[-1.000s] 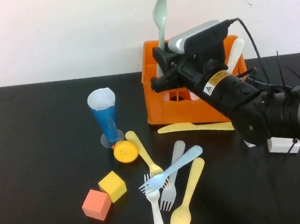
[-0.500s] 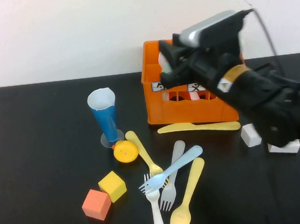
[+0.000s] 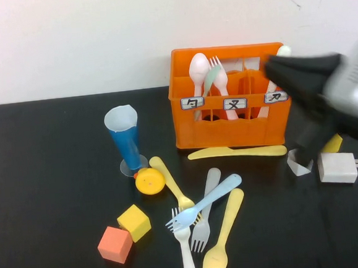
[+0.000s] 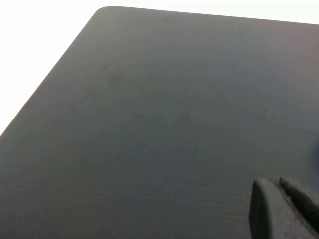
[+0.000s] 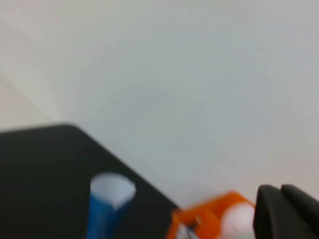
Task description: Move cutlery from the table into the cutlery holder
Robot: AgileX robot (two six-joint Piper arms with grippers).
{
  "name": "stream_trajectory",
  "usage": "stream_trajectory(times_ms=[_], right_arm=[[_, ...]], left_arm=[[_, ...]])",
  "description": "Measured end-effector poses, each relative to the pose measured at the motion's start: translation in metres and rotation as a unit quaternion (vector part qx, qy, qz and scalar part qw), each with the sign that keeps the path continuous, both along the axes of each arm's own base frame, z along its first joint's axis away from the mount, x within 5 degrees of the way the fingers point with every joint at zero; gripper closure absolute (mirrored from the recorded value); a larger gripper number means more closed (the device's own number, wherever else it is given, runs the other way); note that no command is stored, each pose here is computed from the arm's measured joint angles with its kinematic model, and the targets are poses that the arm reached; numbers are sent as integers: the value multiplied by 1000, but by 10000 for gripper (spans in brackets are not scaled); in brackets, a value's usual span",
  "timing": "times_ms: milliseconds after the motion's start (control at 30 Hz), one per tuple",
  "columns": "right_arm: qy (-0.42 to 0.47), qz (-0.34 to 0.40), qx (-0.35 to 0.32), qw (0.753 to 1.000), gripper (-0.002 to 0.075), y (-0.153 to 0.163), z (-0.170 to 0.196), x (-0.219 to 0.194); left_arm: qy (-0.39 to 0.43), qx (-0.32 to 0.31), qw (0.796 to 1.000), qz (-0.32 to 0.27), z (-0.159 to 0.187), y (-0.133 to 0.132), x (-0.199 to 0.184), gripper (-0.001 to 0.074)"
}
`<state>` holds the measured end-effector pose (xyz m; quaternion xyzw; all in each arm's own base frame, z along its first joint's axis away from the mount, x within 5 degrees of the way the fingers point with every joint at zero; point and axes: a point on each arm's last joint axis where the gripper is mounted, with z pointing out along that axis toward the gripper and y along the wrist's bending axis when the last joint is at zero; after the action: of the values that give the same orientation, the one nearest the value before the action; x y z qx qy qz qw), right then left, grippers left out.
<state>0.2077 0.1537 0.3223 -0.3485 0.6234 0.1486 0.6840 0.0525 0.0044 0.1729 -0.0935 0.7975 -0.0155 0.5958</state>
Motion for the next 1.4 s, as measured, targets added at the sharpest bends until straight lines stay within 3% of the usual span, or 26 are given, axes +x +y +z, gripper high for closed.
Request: stream_trajectory(times_ms=[200, 500, 767, 1033, 1400], right_arm=[[-12, -43, -78, 996, 727, -49, 5, -58], [-25, -98, -84, 991, 727, -101, -10, -117], [6, -114, -81, 990, 727, -114, -35, -132], [107, -113, -61, 986, 727, -117, -88, -139], [144, -306, 22, 941, 727, -147, -136, -148]], left_arm=[[0, -2, 1000, 1, 0, 0, 0, 736], [0, -1, 1000, 0, 0, 0, 0, 736], [0, -1, 1000, 0, 0, 0, 0, 736], [0, -1, 1000, 0, 0, 0, 0, 736], [0, 0, 1000, 0, 0, 0, 0, 736]])
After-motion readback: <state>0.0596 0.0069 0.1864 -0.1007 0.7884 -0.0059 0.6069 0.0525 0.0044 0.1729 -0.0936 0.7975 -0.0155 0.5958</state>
